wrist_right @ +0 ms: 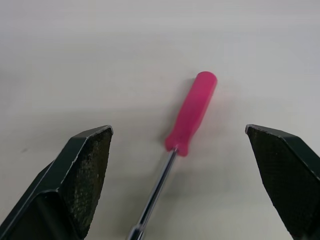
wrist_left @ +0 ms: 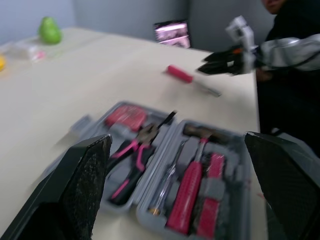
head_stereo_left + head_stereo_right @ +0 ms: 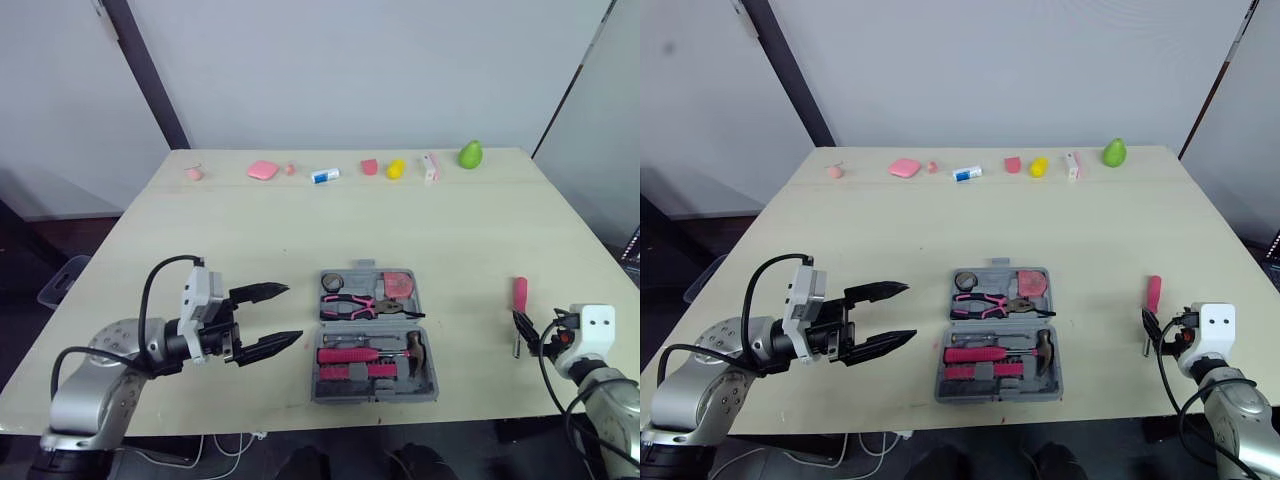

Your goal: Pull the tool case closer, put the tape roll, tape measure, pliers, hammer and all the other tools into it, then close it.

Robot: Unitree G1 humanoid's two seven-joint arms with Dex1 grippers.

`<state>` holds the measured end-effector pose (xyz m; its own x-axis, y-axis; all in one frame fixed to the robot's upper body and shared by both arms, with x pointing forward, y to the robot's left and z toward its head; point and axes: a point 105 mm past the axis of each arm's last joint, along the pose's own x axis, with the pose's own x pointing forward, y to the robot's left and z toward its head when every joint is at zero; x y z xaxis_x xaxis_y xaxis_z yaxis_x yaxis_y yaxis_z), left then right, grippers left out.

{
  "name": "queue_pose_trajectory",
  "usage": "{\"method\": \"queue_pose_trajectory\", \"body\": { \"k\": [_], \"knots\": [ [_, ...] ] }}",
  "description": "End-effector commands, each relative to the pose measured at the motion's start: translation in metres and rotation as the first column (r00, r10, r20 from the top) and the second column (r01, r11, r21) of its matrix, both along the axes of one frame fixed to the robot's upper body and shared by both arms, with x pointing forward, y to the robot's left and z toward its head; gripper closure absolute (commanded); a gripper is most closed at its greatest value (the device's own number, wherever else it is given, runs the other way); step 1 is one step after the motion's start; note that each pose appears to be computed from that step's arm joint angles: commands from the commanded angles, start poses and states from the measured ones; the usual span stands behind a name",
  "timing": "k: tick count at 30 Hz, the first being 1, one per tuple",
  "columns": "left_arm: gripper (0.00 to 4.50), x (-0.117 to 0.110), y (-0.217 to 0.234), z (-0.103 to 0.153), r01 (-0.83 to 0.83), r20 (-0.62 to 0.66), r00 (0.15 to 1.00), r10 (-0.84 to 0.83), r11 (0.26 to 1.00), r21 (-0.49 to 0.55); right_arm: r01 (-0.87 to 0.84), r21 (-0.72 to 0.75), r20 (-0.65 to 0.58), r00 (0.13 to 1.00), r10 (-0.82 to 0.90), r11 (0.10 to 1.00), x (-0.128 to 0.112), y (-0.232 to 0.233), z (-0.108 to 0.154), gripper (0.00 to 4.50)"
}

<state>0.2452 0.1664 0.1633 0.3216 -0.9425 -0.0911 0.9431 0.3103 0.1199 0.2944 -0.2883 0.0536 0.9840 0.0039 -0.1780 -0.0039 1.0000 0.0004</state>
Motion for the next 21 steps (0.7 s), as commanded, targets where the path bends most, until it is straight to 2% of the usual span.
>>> {"method": "queue_pose_trajectory", "body": {
  "k": [1,6,14,17,19,21],
  "knots": [
    [0.01,-0.007,-0.010,0.014,0.103,0.030,0.994,-0.104,0.995,0.008,0.052,-0.015,-0.005,0.999,-0.052,0.999,0.009,-0.005,0.000,0.00],
    [0.01,-0.013,-0.020,0.028,0.221,0.039,0.975,-0.221,0.975,0.009,0.061,0.031,-0.064,0.996,-0.059,0.998,0.020,0.001,-0.012,0.00],
    [0.01,-0.009,-0.028,0.035,0.245,0.055,0.968,-0.244,0.970,0.001,0.055,0.027,-0.077,0.996,-0.053,0.998,0.034,0.006,-0.016,0.00],
    [0.00,-0.008,-0.028,0.035,0.245,0.062,0.967,-0.245,0.969,0.004,0.062,0.018,-0.078,0.995,-0.060,0.998,0.038,0.007,-0.018,0.85],
    [0.00,-0.008,-0.028,0.034,0.241,0.068,0.968,-0.241,0.970,0.011,0.053,-0.003,-0.078,0.996,-0.053,0.999,0.039,0.008,-0.018,1.60],
    [0.00,-0.008,-0.027,0.033,0.235,0.072,0.969,-0.236,0.972,0.018,0.051,-0.019,-0.074,0.996,-0.052,0.999,0.039,0.008,-0.018,1.98]
  ]
}}
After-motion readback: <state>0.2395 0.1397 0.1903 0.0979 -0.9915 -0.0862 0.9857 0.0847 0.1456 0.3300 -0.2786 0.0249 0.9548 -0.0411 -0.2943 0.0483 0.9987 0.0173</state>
